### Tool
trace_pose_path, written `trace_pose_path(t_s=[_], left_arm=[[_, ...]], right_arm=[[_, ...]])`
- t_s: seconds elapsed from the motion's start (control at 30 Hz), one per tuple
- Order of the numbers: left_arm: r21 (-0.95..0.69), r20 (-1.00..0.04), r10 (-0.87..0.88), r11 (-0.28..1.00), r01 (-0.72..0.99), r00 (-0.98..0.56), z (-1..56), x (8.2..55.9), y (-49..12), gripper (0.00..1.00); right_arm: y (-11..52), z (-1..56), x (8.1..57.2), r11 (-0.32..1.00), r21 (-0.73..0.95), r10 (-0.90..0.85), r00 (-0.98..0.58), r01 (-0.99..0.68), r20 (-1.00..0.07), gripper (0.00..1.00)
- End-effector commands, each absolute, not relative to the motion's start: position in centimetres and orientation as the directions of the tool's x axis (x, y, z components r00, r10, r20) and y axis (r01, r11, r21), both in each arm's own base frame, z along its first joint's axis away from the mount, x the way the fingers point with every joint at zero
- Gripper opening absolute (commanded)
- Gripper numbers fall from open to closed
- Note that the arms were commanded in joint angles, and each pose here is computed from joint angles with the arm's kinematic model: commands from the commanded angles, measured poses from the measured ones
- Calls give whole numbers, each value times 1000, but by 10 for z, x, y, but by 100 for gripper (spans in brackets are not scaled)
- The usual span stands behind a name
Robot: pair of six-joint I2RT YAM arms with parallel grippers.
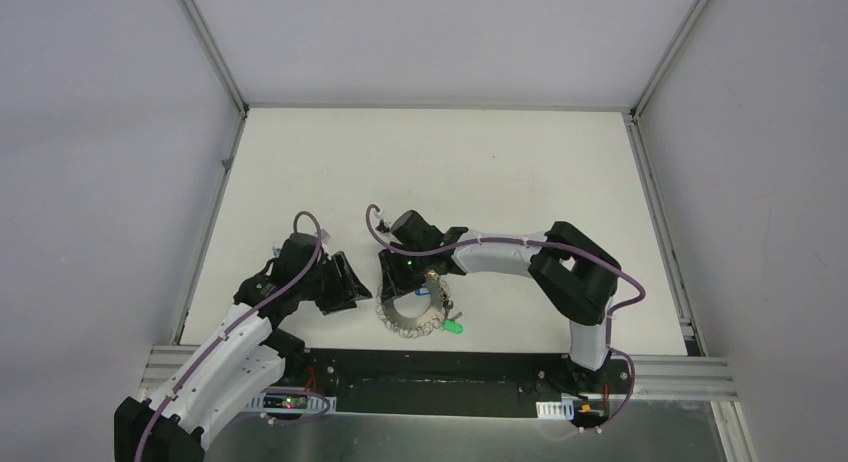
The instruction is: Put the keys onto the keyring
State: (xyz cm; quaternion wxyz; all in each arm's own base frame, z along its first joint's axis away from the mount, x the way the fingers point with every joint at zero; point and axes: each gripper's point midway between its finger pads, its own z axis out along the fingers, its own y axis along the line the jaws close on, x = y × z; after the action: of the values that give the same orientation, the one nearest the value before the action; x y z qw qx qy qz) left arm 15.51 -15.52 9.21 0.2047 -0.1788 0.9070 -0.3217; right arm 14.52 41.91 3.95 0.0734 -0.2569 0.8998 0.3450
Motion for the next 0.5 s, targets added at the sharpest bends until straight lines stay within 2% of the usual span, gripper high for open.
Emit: trace_pose_path(t_s=[0.0,0.13,0.47], left_arm=[[-657,-238,-438,730,-188,-867,79,151,-157,50],[-668,-214,-441,717,-199,-872,68,149,-160,50],[-690,-212,-474,692,-213,-855,52,151,-161,41]], right_arm=[[427,62,152,606,578,-395,-838,-546,-377,31],[428,63,153,603,580,-394,-837,-547,-380,31],[437,56,154,588,597,-400,-838,-545,-372,29]])
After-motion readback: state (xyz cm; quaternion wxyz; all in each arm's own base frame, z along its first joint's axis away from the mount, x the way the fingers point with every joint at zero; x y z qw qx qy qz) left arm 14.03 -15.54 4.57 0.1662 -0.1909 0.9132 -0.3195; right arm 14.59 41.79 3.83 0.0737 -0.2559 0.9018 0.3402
